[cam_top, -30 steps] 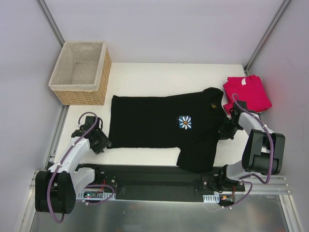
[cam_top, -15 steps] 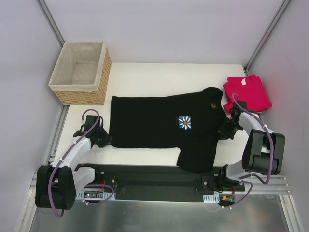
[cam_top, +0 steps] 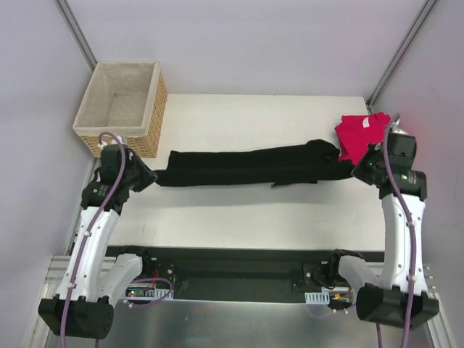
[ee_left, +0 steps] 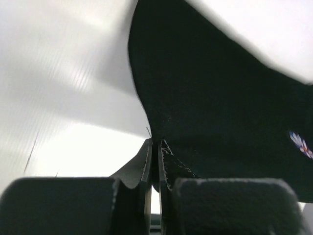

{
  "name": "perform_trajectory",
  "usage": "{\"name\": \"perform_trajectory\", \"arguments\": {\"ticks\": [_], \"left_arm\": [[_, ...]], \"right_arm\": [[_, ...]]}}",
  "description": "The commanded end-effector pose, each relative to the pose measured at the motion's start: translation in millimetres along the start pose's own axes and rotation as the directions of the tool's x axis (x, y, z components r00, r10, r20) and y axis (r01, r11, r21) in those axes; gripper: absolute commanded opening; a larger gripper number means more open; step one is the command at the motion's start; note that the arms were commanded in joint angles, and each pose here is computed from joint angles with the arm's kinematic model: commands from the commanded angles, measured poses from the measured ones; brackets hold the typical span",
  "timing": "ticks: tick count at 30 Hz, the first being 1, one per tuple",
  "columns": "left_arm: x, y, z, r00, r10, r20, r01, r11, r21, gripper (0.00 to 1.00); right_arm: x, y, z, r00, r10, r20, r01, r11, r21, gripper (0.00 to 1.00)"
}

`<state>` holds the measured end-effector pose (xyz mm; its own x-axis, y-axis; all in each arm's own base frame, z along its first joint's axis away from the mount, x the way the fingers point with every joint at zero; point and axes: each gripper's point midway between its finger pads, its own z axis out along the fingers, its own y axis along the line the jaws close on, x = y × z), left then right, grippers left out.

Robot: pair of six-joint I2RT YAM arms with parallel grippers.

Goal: Fold and stack the t-shirts

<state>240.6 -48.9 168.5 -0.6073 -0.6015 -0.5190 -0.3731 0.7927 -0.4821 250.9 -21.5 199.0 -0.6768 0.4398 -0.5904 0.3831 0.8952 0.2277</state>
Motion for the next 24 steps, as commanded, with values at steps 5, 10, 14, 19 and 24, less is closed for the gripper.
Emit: {"name": "perform_trajectory", "arguments": {"ticks": [5,10,14,19,24], "left_arm": [[-64,-38,-76,0.973,0.126,0.192,-0.137,0.99,0.044,0.0],[-102,-60,-143,0.92,0.167,0.355,-0.202,0.978,0.062,0.0],[-119,-75,-206,0.861,0.171,0.479,-0.247,0.964,0.098,0.0],[-123,-96,-260,0.804,0.174,0.569,-0.33,0.926,0.182,0.0],[-124,-106,-297,0.746,0.185,0.64,-0.404,0.889,0.215,0.0]], "right_arm": [[-55,-6,-106,0.959,-0.046,0.281,0.032,0.998,0.054,0.0],[-87,-5,-190,0.851,-0.046,0.524,0.026,0.999,0.046,0.01],[-89,-4,-264,0.733,-0.041,0.679,0.048,0.999,0.009,0.0],[-91,3,-360,0.519,0.006,0.855,0.112,0.991,-0.075,0.0],[-83,2,-393,0.442,0.015,0.897,0.147,0.985,-0.089,0.0]]}}
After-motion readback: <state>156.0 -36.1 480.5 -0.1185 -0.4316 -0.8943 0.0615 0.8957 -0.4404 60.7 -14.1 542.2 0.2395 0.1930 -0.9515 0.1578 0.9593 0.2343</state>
